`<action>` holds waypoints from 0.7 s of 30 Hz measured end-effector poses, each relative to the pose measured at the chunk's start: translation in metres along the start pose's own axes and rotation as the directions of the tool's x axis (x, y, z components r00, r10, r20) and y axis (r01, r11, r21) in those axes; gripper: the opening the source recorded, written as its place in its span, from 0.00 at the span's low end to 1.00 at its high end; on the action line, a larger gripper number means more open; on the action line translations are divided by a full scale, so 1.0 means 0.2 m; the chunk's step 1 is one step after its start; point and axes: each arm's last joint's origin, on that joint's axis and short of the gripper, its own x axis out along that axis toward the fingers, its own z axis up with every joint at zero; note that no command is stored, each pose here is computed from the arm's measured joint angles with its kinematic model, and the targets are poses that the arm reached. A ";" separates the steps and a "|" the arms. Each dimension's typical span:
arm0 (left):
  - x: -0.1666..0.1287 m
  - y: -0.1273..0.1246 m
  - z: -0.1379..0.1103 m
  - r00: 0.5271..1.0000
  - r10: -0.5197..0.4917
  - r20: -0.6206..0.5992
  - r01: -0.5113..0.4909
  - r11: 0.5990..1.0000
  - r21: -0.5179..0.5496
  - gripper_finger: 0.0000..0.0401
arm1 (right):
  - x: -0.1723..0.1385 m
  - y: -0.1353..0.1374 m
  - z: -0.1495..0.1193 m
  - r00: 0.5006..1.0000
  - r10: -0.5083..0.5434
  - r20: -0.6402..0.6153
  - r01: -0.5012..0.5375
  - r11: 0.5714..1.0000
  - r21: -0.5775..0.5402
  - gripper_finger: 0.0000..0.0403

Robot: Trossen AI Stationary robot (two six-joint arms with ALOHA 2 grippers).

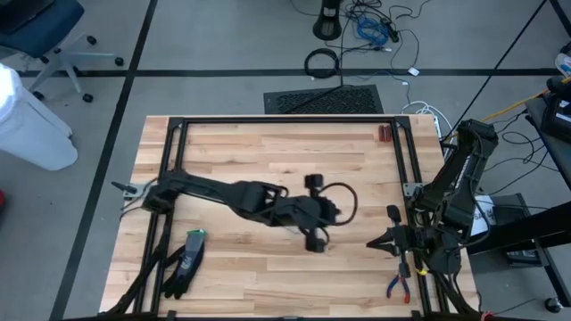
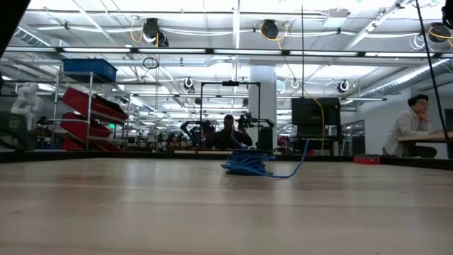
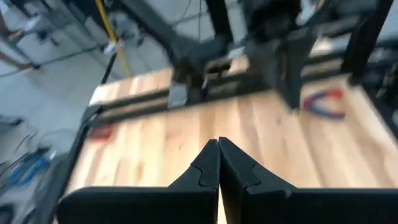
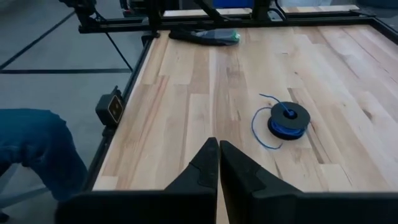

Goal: Coil cords
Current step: Return to Home Position

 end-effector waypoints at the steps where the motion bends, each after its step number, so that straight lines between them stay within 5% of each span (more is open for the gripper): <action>1: -0.04 0.01 0.00 1.000 0.005 -0.028 -0.005 1.000 0.010 0.00 | 0.00 0.00 0.00 1.000 0.003 0.004 -0.003 1.000 -0.003 0.00; 5: -0.20 0.04 -0.04 0.984 0.050 -0.170 -0.050 0.999 0.005 0.00 | 0.00 0.00 0.01 1.000 -0.003 0.014 0.003 1.000 -0.010 0.00; 11: -0.29 -0.07 -0.18 0.938 0.152 -0.311 -0.144 0.988 0.049 0.00 | 0.01 0.00 0.02 0.999 -0.016 0.039 0.017 1.000 -0.019 0.00; 21: -0.45 -0.14 -0.44 0.982 0.140 -0.128 -0.152 0.984 -0.088 0.00 | 0.03 0.00 0.09 0.994 -0.005 0.108 0.012 0.998 -0.066 0.00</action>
